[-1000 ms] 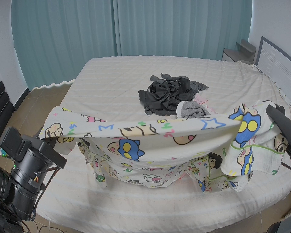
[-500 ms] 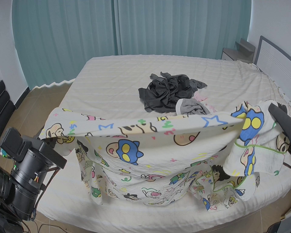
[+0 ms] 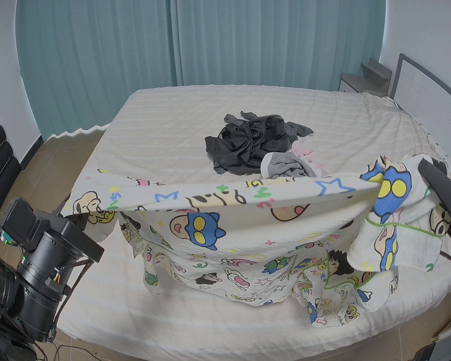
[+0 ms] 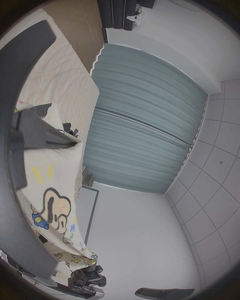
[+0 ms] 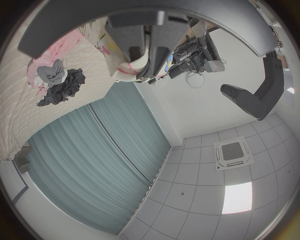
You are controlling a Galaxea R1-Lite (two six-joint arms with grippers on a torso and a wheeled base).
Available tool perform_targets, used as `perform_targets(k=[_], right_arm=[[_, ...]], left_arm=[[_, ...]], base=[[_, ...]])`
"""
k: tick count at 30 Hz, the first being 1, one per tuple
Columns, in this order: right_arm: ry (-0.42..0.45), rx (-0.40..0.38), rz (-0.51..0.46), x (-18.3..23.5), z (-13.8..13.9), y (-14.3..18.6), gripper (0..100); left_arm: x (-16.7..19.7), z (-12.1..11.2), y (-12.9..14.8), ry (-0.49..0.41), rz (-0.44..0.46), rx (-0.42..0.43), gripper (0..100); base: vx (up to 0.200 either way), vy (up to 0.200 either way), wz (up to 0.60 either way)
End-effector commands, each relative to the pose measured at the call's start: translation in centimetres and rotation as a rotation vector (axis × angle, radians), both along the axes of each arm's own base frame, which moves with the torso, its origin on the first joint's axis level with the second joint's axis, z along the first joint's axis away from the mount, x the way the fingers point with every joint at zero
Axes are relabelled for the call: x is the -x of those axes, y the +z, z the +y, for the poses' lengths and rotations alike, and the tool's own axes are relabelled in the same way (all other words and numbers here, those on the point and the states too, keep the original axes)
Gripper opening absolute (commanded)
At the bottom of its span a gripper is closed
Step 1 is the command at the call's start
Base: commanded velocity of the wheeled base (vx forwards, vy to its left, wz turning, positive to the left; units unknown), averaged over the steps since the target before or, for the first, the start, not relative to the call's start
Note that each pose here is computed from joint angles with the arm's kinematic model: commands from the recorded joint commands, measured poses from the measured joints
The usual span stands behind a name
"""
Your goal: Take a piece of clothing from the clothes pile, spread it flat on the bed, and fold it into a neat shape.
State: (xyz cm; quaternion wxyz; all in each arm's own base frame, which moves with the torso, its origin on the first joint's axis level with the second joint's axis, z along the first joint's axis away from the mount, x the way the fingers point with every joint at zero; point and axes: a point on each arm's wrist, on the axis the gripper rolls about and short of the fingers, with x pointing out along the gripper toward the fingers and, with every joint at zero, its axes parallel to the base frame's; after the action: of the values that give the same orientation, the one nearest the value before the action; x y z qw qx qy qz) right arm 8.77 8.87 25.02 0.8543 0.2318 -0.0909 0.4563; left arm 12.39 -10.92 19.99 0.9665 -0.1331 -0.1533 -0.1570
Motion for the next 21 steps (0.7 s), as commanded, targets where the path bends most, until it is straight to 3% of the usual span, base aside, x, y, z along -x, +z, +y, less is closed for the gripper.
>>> perform_targets(k=[1,21], right_arm=[[0.002,-0.001,-0.001,0.01,0.01,0.01,0],[0.000,-0.001,0.000,0.01,0.00,0.01,0]], left_arm=[[0.00,0.01,0.11,0.000,-0.010,0.011,0],[0.00,0.00,-0.08,0.002,-0.005,-0.001,0]], base=[[0.000,-0.200,0.00],[0.000,-0.200,0.00]])
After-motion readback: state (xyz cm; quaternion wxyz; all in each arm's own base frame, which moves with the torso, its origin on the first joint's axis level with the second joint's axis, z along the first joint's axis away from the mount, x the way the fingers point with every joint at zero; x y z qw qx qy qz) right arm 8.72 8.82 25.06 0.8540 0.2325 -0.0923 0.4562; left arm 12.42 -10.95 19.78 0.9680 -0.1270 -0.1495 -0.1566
